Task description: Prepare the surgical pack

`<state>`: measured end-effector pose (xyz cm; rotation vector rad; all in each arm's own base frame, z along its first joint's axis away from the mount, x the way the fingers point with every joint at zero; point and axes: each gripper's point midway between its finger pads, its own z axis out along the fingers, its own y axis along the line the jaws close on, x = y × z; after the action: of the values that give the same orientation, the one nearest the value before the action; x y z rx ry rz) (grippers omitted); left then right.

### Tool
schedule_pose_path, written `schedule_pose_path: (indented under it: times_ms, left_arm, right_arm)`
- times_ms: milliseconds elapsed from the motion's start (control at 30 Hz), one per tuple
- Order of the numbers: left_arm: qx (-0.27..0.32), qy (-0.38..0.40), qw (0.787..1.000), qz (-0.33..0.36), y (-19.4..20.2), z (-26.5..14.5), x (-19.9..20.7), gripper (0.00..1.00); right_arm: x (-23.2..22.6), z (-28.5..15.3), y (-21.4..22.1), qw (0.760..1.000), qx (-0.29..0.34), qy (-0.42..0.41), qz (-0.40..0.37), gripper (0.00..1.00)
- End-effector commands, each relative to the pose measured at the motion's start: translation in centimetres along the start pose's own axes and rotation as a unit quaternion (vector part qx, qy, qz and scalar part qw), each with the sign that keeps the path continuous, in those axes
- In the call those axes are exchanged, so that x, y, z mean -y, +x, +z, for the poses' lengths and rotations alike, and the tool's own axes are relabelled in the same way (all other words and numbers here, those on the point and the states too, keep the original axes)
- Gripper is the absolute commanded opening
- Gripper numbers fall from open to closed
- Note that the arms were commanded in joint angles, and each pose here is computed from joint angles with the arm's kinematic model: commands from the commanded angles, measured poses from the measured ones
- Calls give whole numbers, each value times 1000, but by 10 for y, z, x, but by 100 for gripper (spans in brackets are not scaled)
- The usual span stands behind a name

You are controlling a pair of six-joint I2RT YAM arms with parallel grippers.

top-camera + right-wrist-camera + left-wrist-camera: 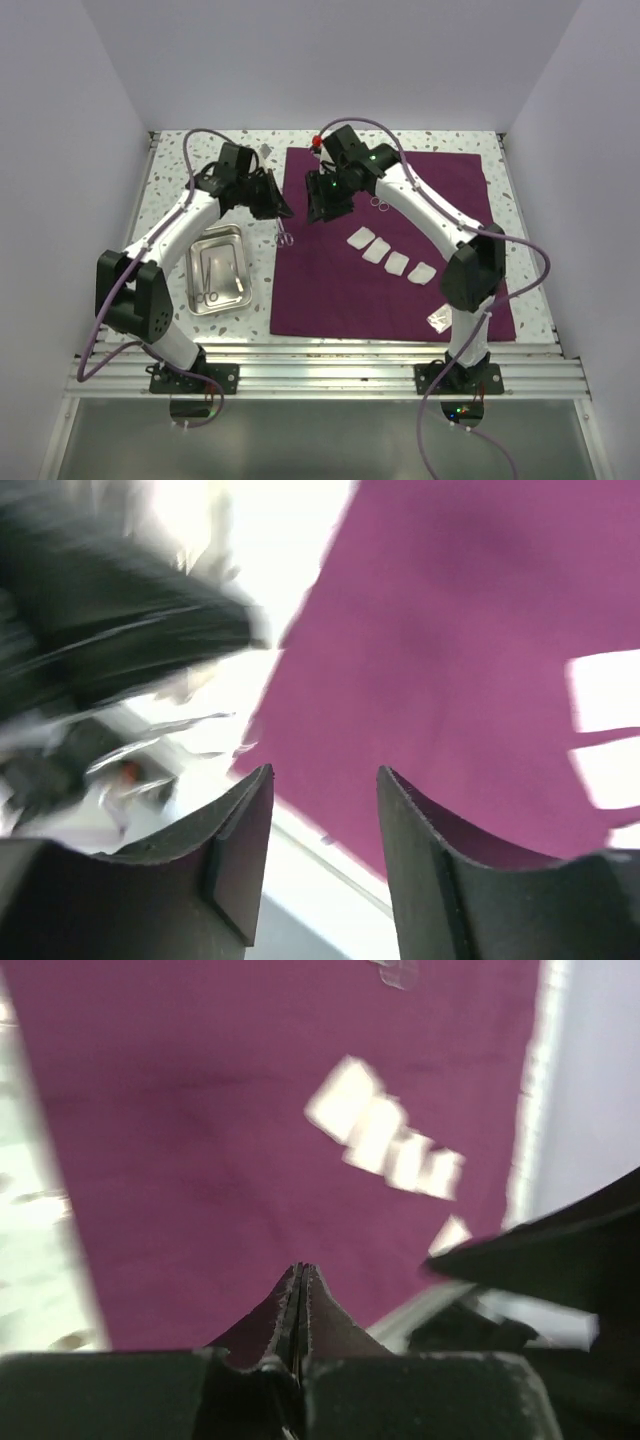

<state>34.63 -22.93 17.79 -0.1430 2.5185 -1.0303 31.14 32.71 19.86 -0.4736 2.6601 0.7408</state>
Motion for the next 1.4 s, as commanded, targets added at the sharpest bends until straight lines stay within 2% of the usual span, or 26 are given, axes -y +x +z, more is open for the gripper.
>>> schedule_pose_path:
  times_ms: [0, 133, 200, 233, 333, 433, 567, 667, 767, 800, 900, 1000, 1200, 1233, 1367]
  left_arm:
    - [7, -222, 974, 34, -2, -46, -68, 0]
    - [31, -358, 933, 33, 4, -85, -113, 0]
    - [7, -419, 907, 26, 20, -98, -137, 0]
    - [-3, -465, 885, 28, 25, -111, -152, 0]
    - [-8, -533, 845, 44, 26, -127, -175, 0]
    - [-12, -574, 818, 44, 29, -132, -191, 0]
    - [-44, -557, 829, 31, 41, -107, -205, 0]
    - [-53, -569, 820, 36, 44, -102, -217, 1]
    - [-56, -581, 810, 47, 42, -102, -225, 19]
    - [-58, -583, 809, 47, 42, -102, -227, 28]
    - [-65, -575, 814, 44, 47, -95, -231, 39]
    - [-63, -565, 822, 40, 48, -93, -227, 44]
    - [-34, -516, 855, 34, 36, -95, -199, 50]
    - [-23, -492, 869, 33, 31, -95, -186, 50]
    - [8, -433, 901, 28, 17, -93, -155, 50]
  right_arm:
    - [66, -11, -30, 991, 29, 125, 48, 52]
    - [130, 4, -52, 973, 36, 200, 113, 53]
    - [162, 4, -63, 960, 49, 232, 147, 52]
    - [176, 14, -62, 957, 40, 241, 157, 52]
    - [198, 14, -74, 950, 47, 258, 170, 52]
    - [217, 23, -76, 942, 40, 286, 168, 52]
    - [232, 36, -77, 941, 38, 285, 179, 53]
    - [241, 42, -79, 940, 47, 283, 186, 54]
    - [254, 46, -82, 931, 56, 296, 205, 54]
    - [260, 48, -83, 928, 59, 301, 210, 54]
    - [269, 50, -88, 920, 71, 318, 218, 53]
    - [280, 46, -88, 909, 76, 341, 227, 50]
    - [304, 43, -67, 898, 55, 356, 252, 46]
    - [306, 43, -67, 898, 57, 356, 253, 44]
    - [312, 48, -61, 898, 46, 356, 253, 41]
